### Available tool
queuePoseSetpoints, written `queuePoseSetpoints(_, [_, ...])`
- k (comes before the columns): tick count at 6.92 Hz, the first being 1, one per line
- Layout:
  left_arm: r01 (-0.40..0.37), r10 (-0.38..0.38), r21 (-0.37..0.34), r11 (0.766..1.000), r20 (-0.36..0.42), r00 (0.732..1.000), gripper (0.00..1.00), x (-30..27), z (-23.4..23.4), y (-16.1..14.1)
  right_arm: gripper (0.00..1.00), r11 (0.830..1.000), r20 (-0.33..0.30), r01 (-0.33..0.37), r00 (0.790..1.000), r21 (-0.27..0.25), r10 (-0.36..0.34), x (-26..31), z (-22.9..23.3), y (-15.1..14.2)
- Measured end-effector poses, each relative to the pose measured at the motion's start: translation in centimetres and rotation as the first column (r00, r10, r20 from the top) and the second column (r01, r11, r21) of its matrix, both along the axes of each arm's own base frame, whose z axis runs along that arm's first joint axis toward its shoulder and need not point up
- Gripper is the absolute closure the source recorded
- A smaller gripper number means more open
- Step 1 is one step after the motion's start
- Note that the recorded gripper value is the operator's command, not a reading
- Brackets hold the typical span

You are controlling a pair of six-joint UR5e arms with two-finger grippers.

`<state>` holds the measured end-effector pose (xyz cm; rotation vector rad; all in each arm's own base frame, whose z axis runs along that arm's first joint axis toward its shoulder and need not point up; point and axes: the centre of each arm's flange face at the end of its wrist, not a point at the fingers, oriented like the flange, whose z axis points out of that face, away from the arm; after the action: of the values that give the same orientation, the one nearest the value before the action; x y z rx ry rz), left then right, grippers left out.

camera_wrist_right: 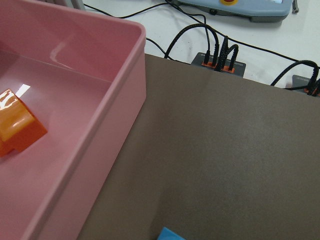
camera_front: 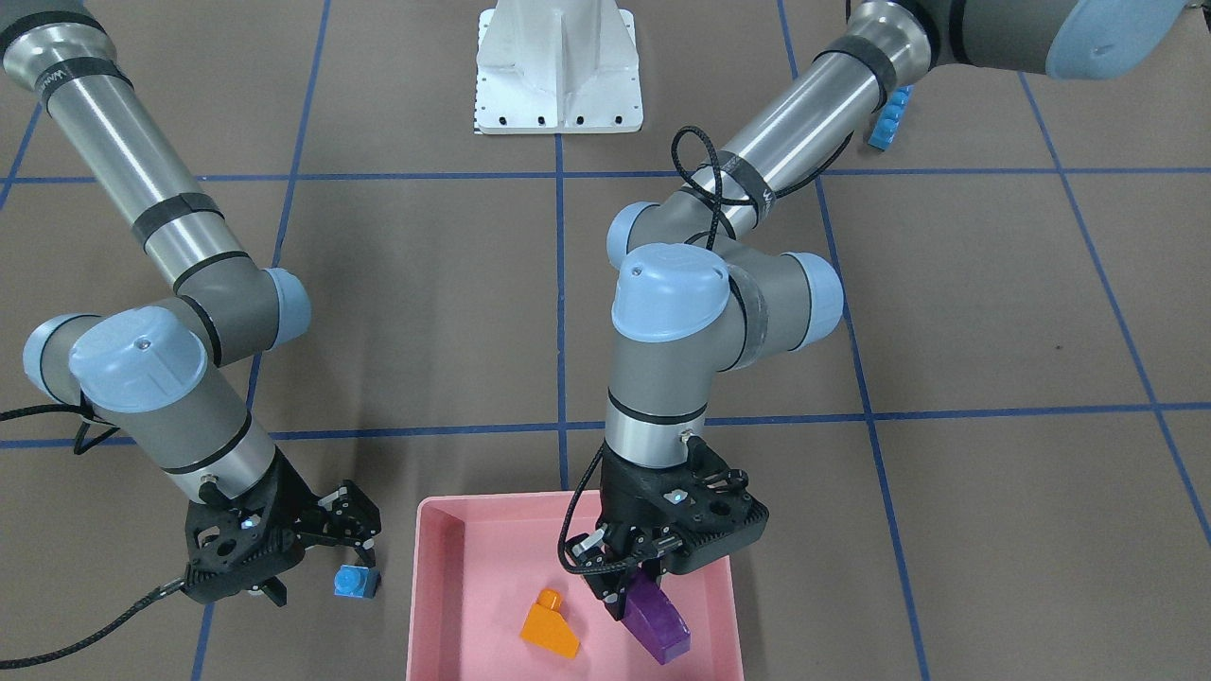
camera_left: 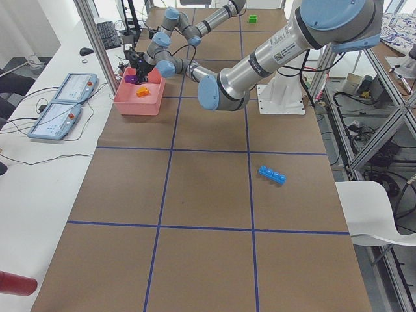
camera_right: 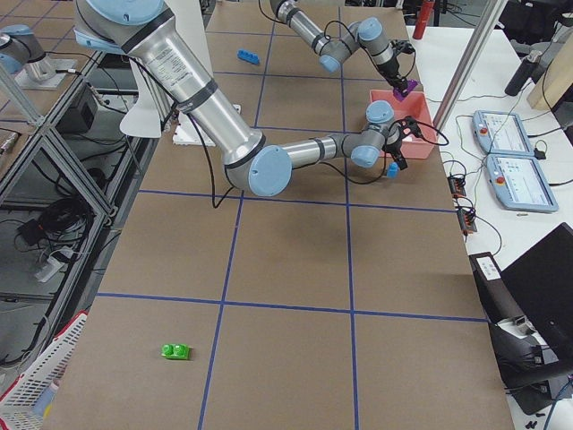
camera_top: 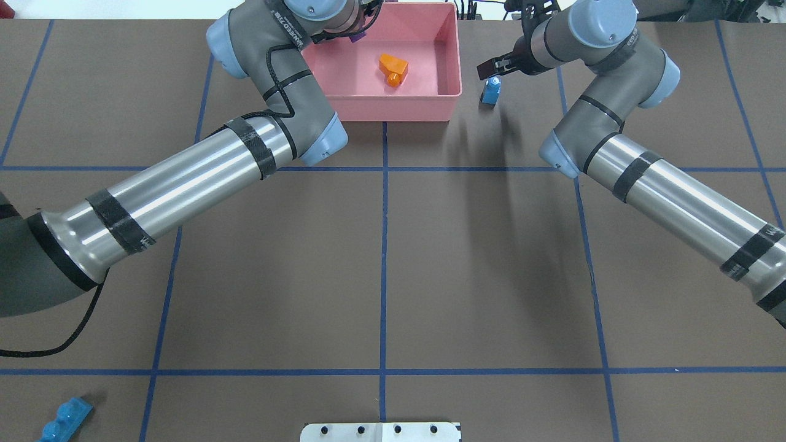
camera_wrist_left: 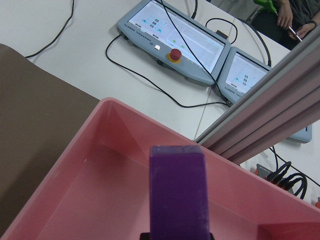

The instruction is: Put all blocks into box

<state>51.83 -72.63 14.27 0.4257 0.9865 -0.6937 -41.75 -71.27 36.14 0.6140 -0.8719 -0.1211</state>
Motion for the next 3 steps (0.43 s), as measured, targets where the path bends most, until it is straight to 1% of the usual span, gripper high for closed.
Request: queuePoseSetpoints(3, [-0.02,0.019,0.04,0.999,0.019,1.0,0.0,-0.4,-0.9,0.0,0.02,1.0,-0.031,0.003,1.0,-0.024,-0.004,-1.5,1.7,0.0])
